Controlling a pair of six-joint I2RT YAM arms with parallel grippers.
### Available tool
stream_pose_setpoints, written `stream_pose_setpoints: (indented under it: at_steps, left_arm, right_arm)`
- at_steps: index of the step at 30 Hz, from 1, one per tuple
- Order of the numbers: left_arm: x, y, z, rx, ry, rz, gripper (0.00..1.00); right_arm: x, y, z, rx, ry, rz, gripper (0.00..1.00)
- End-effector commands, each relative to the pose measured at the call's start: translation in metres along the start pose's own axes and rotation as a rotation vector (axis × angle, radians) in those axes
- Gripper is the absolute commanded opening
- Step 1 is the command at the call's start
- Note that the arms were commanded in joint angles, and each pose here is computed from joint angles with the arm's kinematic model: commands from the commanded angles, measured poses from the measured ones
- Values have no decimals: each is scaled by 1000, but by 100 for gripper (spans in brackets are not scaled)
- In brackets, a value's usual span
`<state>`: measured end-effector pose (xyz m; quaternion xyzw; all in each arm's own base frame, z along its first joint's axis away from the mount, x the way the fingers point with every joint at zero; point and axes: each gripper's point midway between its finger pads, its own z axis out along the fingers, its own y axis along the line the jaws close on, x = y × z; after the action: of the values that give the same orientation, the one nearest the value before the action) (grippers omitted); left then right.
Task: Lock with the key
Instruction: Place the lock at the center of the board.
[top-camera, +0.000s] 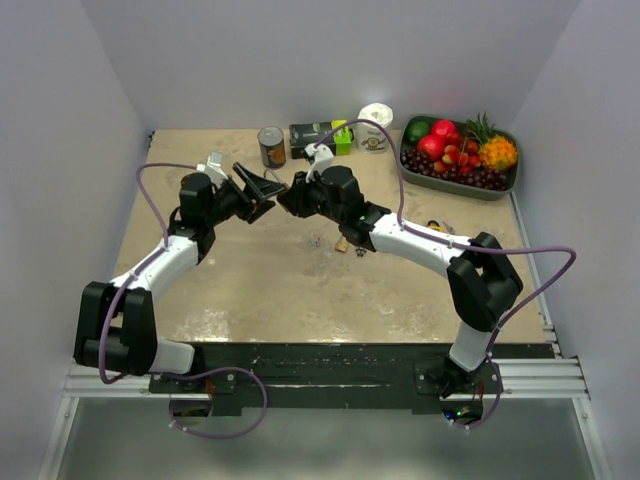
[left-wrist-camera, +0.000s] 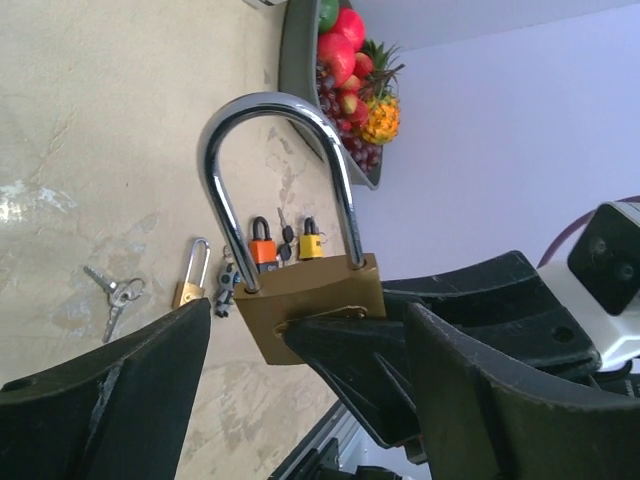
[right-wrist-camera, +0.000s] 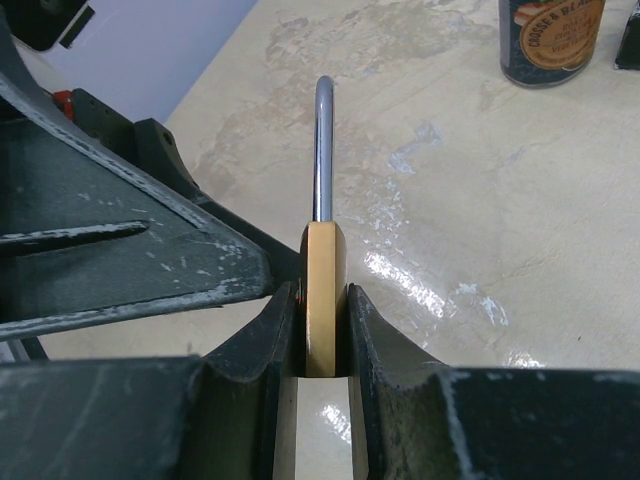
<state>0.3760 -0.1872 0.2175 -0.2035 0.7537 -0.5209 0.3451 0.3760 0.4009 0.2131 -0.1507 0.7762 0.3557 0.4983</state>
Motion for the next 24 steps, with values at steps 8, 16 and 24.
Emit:
stream_pose_setpoints:
  at_steps: [8, 16, 24]
  left_arm:
    - [-6, -2, 5, -4, -23, 6, 74]
    - [-5, 0, 6, -4, -17, -4, 69]
    - [-1, 6, 7, -16, -9, -16, 59]
  right_arm:
    - [-74, 48, -19, -104, -201, 5, 0]
    - [-65, 52, -19, -109, -181, 13, 0]
    - [-63, 52, -18, -109, -176, 12, 0]
